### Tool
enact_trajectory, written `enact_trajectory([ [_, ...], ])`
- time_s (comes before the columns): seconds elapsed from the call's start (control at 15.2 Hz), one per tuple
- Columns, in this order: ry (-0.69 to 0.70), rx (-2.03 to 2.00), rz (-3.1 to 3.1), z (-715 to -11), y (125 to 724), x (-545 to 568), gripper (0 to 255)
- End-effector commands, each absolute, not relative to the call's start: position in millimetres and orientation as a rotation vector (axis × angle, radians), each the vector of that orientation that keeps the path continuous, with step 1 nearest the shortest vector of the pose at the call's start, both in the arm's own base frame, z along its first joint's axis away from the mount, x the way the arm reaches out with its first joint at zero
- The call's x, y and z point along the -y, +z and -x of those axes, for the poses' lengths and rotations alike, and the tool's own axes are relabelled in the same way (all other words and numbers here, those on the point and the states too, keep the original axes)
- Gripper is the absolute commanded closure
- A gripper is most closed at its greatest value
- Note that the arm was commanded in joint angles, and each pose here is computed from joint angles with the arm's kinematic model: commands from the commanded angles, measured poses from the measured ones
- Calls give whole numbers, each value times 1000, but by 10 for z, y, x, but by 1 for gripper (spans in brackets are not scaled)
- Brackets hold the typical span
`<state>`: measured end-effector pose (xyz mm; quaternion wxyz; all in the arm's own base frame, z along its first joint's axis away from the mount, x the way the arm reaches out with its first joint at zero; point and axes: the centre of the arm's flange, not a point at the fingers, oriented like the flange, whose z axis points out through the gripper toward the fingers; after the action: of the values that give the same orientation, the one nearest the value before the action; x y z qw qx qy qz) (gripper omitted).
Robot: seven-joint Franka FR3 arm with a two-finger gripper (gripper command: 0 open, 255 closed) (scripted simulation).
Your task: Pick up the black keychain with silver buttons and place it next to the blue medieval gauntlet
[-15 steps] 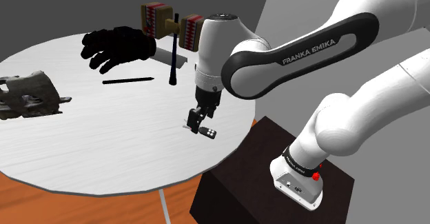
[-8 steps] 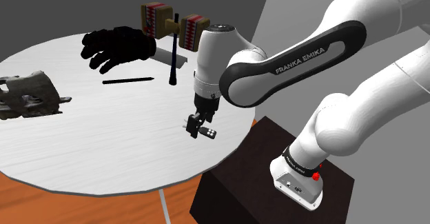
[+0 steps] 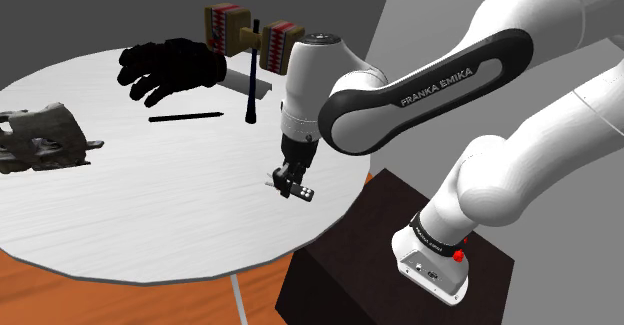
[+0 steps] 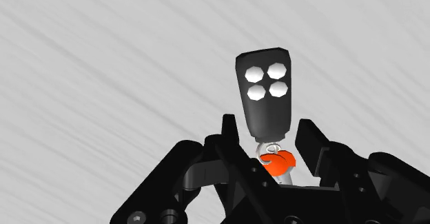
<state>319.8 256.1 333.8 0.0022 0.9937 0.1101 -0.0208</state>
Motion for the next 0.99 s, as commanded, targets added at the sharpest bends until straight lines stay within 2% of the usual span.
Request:
enact_trajectory([
  [0.0,-76,-343,-3115,-3193,3305,-2544,255],
  [0.33,-76,-343,-3115,-3190,3306,-2548,255],
  [0.92,-76,-343,-3115,-3190,3782,-2548,255],
])
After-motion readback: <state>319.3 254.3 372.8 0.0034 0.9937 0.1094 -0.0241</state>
